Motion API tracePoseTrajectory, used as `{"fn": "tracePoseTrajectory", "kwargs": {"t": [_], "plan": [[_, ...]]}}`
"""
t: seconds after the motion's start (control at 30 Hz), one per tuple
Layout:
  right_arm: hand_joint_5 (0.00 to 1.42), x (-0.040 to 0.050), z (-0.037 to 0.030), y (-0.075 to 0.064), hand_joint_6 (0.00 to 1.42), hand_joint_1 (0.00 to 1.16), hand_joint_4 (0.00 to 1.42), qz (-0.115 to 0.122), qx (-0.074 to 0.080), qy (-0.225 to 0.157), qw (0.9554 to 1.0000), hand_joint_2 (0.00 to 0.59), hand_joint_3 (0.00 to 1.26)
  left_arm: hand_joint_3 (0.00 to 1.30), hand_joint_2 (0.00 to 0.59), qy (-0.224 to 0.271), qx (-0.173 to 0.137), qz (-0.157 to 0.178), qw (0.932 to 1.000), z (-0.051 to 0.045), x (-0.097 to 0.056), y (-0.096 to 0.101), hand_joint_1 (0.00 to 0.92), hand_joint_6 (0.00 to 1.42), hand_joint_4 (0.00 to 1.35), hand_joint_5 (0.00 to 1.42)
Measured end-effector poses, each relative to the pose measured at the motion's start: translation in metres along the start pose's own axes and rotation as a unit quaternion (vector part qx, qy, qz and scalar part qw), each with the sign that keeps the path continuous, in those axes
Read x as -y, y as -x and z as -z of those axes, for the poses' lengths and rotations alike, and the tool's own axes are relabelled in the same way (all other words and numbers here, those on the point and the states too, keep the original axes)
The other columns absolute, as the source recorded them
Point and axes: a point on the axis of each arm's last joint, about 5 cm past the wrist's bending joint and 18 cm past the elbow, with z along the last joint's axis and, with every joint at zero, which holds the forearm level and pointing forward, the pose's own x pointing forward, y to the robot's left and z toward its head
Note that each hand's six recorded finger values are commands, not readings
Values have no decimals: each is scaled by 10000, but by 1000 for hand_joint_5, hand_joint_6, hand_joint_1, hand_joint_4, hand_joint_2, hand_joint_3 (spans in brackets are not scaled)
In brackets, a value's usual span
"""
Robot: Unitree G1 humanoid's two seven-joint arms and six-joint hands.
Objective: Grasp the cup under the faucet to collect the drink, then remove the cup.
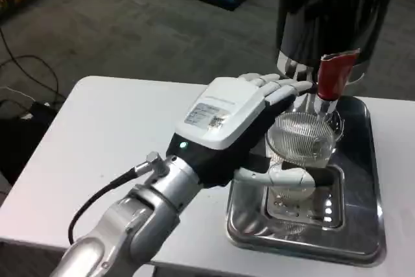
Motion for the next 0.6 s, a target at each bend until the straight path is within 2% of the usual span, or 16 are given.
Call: {"fn": "tracePoseTrajectory", "kwargs": {"t": [0.23, 0.4, 0.53, 0.6], "plan": [[110, -14, -16, -19, 0, 389, 95, -3, 71, -50, 10000, 520, 187, 281, 106, 125, -75, -317, 9994, -24, -197, 233, 138, 258, 91, 254], [121, -8, -37, -8, 0, 400, 102, 94, 115, -72, 9999, 512, 188, 281, 101, 262, -216, -728, 9968, -27, -454, 469, 129, 264, 115, 247], [122, -11, -44, 2, 0, 403, 106, 159, 109, -106, 9998, 512, 188, 273, 101, 331, -163, -1027, 9940, -75, -656, 593, 110, 284, 134, 253], [122, -25, -49, 7, 0, 404, 107, 135, 105, -137, 9998, 512, 188, 273, 102, 389, -12, -1117, 9930, -100, -822, 633, 100, 291, 171, 277]]}}
